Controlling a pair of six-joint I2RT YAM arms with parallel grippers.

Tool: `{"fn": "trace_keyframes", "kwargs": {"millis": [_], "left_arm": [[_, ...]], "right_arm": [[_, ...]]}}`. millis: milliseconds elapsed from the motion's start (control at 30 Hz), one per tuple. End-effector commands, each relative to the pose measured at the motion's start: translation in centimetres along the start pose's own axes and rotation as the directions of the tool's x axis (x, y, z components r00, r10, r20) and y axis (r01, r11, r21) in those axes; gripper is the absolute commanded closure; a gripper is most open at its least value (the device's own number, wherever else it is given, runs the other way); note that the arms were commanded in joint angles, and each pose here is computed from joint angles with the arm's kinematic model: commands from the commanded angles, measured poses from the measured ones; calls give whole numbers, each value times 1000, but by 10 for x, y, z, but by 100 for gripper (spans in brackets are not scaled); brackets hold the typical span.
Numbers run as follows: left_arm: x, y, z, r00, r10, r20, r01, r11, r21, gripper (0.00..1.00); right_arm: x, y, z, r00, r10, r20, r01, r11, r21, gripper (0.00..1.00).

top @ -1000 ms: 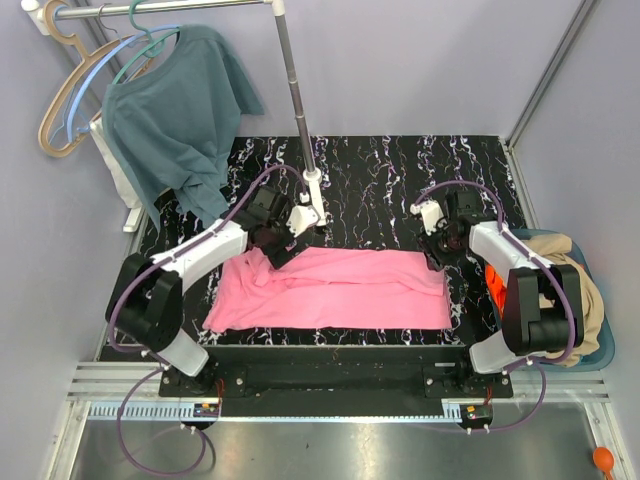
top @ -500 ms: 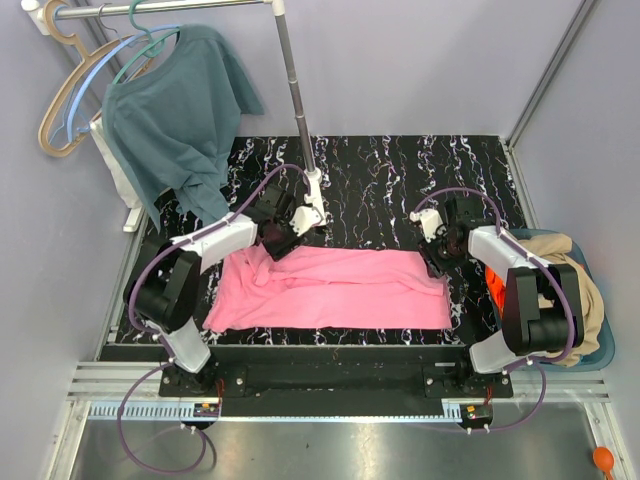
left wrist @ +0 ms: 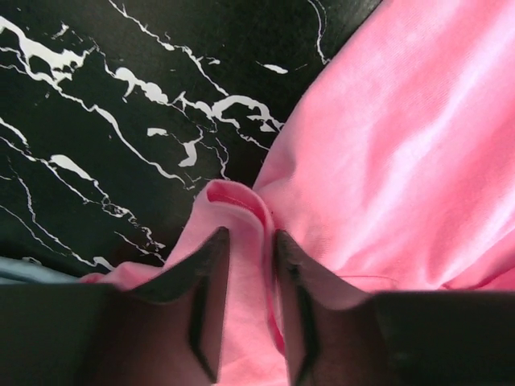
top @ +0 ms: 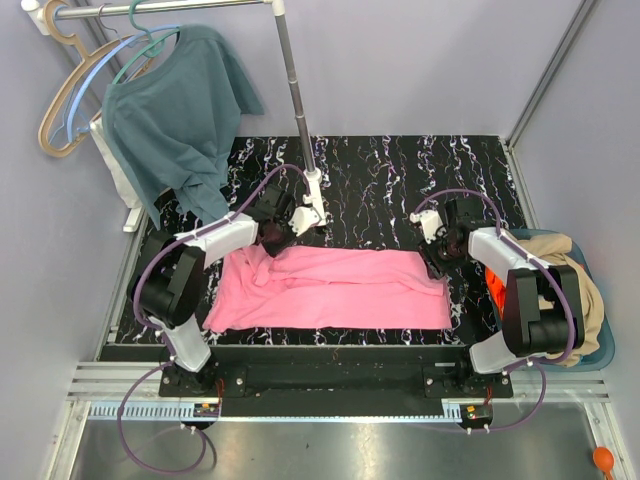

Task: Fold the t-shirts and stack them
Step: Fold the tshirt

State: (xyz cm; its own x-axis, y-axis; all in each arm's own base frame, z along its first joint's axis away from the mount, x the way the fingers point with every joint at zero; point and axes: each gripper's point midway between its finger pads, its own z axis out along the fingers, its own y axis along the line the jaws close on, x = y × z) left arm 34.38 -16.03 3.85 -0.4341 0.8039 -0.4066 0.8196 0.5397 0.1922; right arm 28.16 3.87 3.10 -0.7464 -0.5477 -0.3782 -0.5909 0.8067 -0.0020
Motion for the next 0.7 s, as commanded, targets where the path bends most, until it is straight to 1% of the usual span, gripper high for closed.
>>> {"fn": "trace_keyframes", "kwargs": {"millis": [0, 33, 67, 233, 433, 667], "left_arm": [[-12, 4, 1, 999, -12, 53, 12, 1000, 2, 78], [-10, 3, 2, 999, -11, 51, 11, 1000, 4, 97], [-9, 3, 2, 999, -15, 49, 15, 1000, 2, 100], [-5, 0, -3, 998, -31, 47, 31, 1000, -2, 100], [-7, 5, -39, 995, -60, 77, 65, 996, -58, 100], [13, -2, -72, 997, -54, 63, 60, 994, -95, 100]], "right_arm": [[-7, 2, -3, 999, -16, 36, 16, 1000, 7, 52], [-7, 2, -3, 999, -17, 37, 16, 1000, 8, 52], [-7, 2, -3, 999, -17, 36, 16, 1000, 9, 52], [-6, 0, -4, 999, -18, 37, 17, 1000, 19, 52], [-2, 2, -2, 1000, -12, 28, 12, 1000, 13, 52], [-2, -3, -2, 1000, -17, 22, 16, 999, 38, 52]]}}
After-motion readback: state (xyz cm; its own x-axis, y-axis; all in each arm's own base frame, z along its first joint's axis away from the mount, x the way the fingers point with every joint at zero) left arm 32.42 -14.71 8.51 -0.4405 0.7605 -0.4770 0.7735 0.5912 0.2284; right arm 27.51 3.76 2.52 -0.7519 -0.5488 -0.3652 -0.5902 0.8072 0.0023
